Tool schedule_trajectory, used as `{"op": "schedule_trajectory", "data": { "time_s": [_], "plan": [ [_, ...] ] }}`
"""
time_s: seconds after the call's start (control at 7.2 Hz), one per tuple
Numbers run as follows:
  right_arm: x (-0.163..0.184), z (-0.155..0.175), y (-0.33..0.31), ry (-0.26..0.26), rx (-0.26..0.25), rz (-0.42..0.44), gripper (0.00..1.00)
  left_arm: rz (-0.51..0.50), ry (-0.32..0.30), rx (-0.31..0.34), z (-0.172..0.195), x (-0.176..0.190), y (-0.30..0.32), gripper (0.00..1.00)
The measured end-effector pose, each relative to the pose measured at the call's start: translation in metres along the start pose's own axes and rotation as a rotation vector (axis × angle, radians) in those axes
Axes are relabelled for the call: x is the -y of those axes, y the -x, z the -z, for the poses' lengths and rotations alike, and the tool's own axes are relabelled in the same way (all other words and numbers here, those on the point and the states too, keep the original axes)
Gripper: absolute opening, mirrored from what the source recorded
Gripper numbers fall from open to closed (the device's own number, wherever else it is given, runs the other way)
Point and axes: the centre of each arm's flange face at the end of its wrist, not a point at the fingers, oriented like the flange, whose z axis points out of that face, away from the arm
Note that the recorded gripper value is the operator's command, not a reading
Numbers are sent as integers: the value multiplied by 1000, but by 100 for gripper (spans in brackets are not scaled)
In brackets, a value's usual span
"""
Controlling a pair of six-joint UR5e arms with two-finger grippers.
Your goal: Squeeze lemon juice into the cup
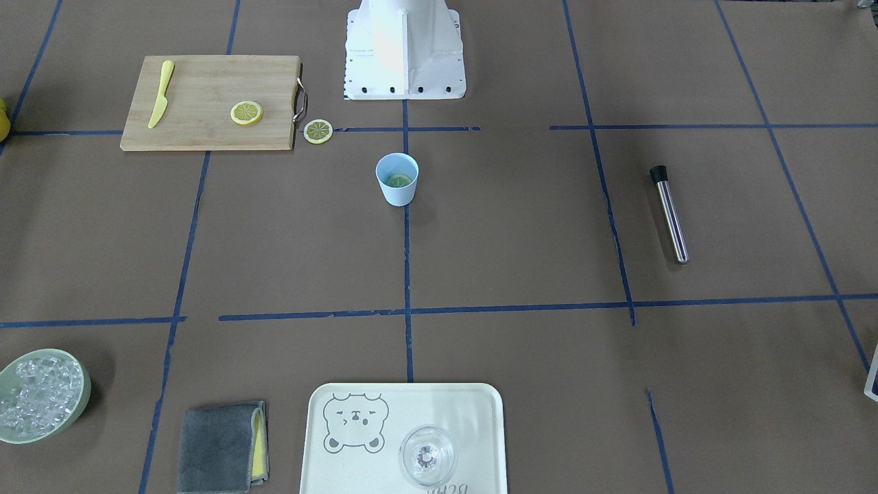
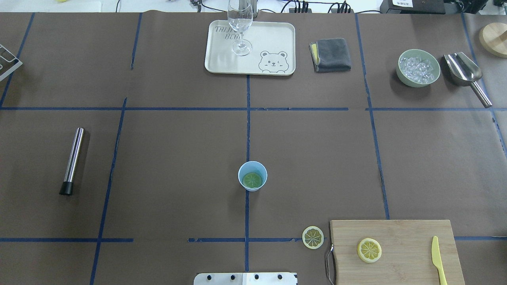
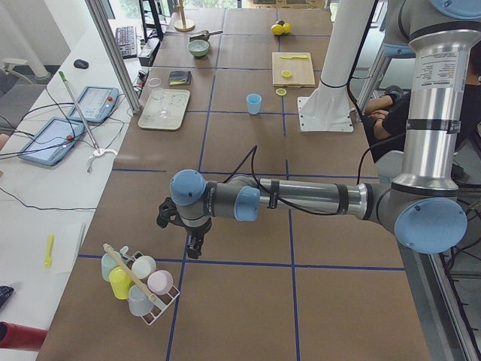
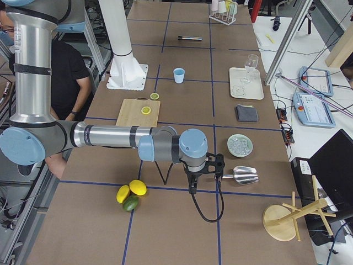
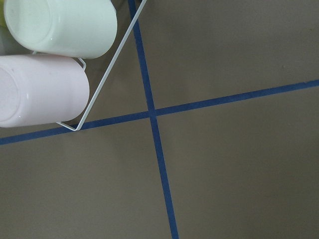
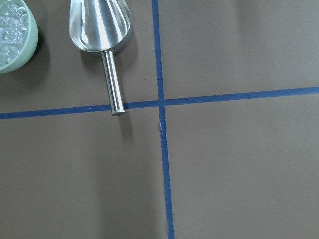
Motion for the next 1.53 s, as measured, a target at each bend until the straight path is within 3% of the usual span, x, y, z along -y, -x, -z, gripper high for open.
{"op": "schedule_trajectory", "data": {
  "time_s": [1.53],
  "plan": [
    [1,-4,12,10,-2,2,100,3,-2,0,1,0,0,100]
  ]
}}
